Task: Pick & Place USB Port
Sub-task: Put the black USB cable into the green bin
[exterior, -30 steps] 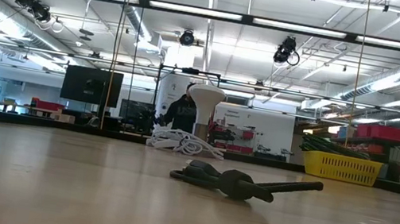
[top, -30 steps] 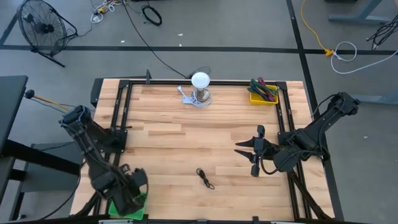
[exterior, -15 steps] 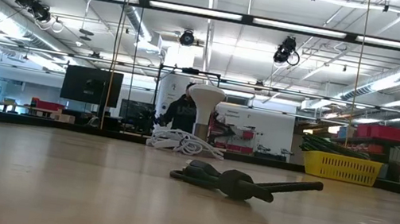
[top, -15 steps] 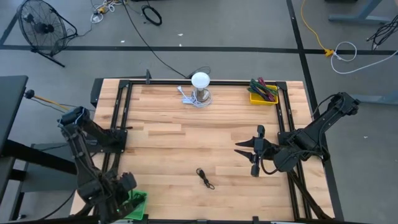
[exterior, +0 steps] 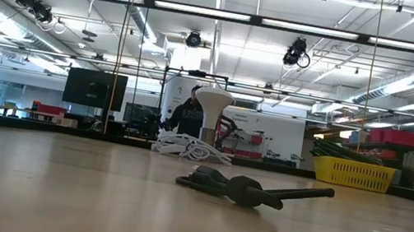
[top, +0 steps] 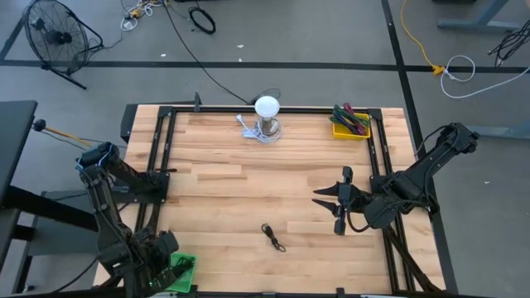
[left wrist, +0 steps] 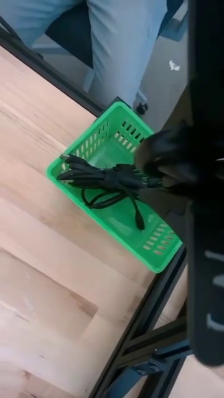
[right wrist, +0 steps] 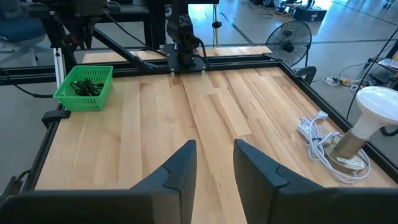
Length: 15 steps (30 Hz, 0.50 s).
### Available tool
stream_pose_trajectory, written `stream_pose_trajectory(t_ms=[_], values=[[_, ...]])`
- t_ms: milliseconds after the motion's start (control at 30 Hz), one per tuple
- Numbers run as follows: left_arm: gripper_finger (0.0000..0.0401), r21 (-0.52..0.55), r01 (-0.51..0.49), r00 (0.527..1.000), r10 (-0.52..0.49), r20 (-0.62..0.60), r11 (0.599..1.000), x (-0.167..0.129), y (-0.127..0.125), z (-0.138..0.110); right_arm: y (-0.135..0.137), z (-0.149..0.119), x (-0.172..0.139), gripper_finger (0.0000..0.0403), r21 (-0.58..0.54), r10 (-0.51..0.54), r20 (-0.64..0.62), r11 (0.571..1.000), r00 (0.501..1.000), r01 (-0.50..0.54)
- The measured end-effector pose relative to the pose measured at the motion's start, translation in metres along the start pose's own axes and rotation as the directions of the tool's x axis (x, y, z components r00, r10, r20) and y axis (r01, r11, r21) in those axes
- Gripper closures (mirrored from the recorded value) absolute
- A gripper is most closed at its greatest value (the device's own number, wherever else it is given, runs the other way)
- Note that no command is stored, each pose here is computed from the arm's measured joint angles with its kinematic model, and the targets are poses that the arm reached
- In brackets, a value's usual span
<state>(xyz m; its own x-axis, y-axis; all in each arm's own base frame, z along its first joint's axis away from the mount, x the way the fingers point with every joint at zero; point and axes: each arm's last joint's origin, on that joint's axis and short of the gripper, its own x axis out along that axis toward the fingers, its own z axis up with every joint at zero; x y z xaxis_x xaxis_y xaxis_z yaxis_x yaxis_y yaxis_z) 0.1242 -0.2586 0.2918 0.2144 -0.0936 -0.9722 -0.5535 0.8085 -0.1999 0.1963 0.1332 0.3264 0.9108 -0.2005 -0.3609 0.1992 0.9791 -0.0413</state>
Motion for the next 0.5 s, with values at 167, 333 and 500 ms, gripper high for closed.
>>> stream_pose_trajectory(t_ms=[167,333,500], values=[[0.034,0.003,-0.001,1.0,0.001,0.001,1.0,0.0,0.0001,0.0002,0.0,0.0,0.0,0.0298,0.0,0.0,0.0,1.0,1.0,0.0],[0.0339,0.002,-0.001,1.0,0.001,0.006,1.0,0.0,0.0002,0.0003,0.0001,-0.0001,0.0,0.0298,0.0,0.001,0.0,1.0,1.0,-0.001],[0.0323,0.003,-0.001,1.0,0.001,0.016,1.0,0.0001,0.0002,0.0006,0.0001,-0.0002,0.0,0.0298,-0.001,0.001,0.0,1.0,1.0,-0.001]])
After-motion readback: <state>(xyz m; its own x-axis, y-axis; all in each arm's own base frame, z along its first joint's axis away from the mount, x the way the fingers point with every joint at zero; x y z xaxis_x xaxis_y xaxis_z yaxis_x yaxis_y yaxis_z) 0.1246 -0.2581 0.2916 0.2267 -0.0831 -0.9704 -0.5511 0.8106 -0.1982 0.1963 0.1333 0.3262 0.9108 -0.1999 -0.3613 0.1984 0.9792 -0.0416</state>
